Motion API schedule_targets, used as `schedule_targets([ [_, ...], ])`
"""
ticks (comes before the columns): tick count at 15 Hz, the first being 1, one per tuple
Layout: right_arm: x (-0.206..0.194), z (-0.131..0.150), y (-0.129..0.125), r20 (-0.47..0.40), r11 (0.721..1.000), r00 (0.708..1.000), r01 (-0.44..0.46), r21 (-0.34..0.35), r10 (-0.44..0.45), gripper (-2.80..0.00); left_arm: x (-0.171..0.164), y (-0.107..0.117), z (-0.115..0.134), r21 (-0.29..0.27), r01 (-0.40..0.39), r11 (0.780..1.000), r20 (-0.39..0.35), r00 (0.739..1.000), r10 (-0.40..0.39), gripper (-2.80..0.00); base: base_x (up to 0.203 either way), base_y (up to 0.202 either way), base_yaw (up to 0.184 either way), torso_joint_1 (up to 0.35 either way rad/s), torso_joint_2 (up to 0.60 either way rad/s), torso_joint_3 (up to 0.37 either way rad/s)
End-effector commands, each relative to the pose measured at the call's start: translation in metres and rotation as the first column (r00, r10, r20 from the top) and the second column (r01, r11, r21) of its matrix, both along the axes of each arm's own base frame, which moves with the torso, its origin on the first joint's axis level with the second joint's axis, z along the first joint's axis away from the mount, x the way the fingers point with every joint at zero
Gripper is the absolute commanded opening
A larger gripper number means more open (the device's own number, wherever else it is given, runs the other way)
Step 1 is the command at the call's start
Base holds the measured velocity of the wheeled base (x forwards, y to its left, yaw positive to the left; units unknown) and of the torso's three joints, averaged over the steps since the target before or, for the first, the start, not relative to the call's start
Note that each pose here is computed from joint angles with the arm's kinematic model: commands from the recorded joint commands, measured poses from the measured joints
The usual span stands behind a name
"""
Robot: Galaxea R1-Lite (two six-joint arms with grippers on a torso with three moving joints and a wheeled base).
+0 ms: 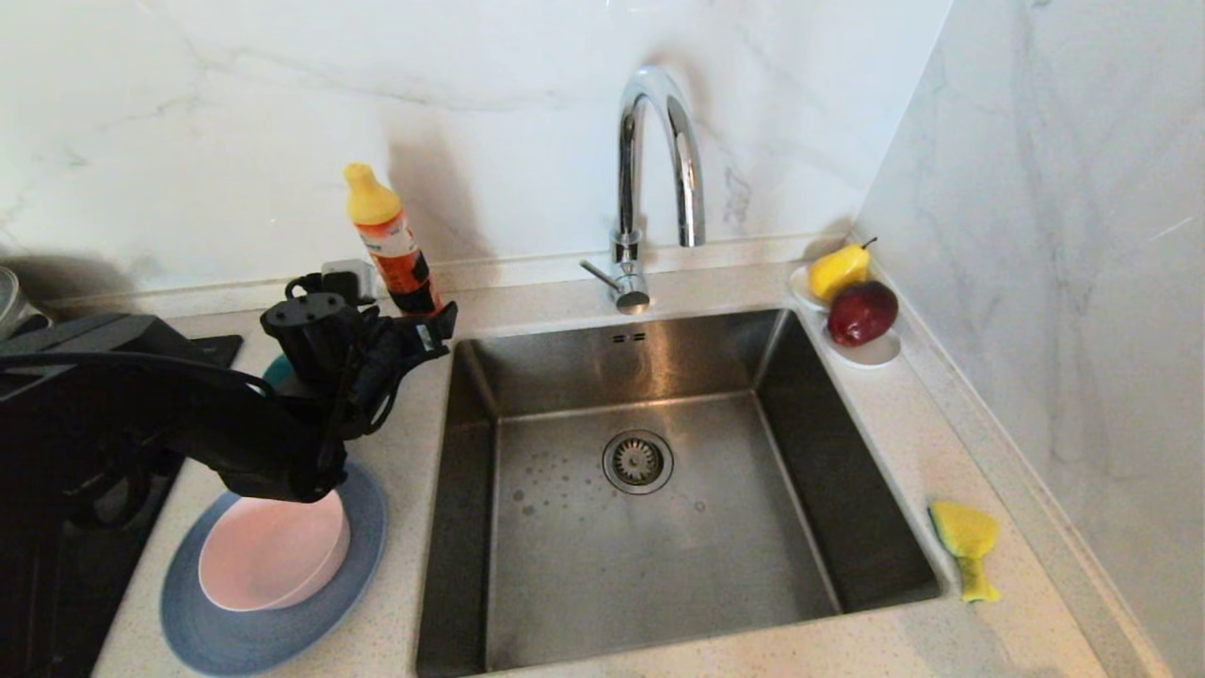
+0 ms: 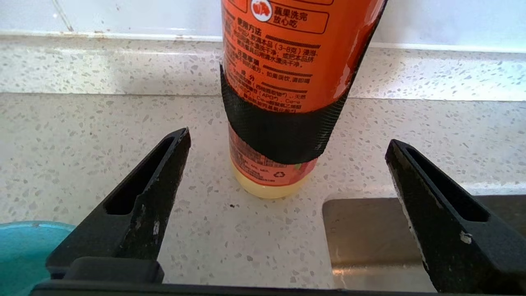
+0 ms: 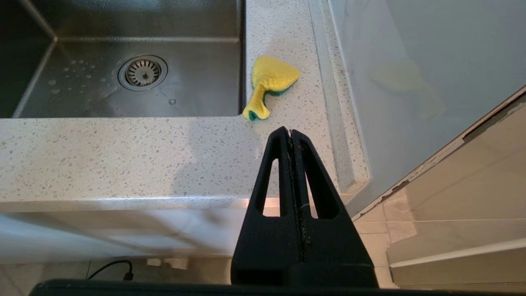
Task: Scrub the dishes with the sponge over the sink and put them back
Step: Grab the dish soap
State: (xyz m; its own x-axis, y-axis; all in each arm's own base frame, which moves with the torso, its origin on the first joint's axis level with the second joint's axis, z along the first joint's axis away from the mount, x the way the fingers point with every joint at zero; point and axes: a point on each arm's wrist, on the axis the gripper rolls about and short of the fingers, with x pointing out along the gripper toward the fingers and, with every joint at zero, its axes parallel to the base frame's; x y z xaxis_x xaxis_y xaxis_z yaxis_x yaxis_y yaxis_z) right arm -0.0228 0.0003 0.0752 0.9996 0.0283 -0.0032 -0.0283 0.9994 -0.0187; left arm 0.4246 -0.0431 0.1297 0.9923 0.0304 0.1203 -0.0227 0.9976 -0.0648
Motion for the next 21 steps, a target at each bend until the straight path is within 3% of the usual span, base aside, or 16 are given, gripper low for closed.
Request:
schedule_targets([
  [1, 0.0, 0.0, 0.0, 0.002, 1.0, 1.0, -0.001, 0.0, 0.001, -2.8, 0.001, 0.0, 0.001, -0.001, -0.003, 1.0, 0.012, 1.0, 0.003, 0.0, 0.0, 0.0, 0.0, 0.0, 0.0, 0.0],
  [12, 0.0, 0.0, 0.0, 0.0, 1.0, 1.0, -0.001, 0.0, 0.001, -2.8, 0.011, 0.001, -0.005, 0.001, -0.004, 1.0, 0.017, 1.0, 0.004, 0.0, 0.0, 0.0, 0.0, 0.0, 0.0, 0.0],
  [21, 0.0, 0.0, 0.0, 0.002, 1.0, 1.0, -0.001, -0.001, 0.001, -2.8, 0.004, 0.001, 0.012, 0.012, -0.008, 1.0, 0.047, 0.999, 0.008, 0.0, 0.0, 0.0, 0.0, 0.0, 0.0, 0.0],
])
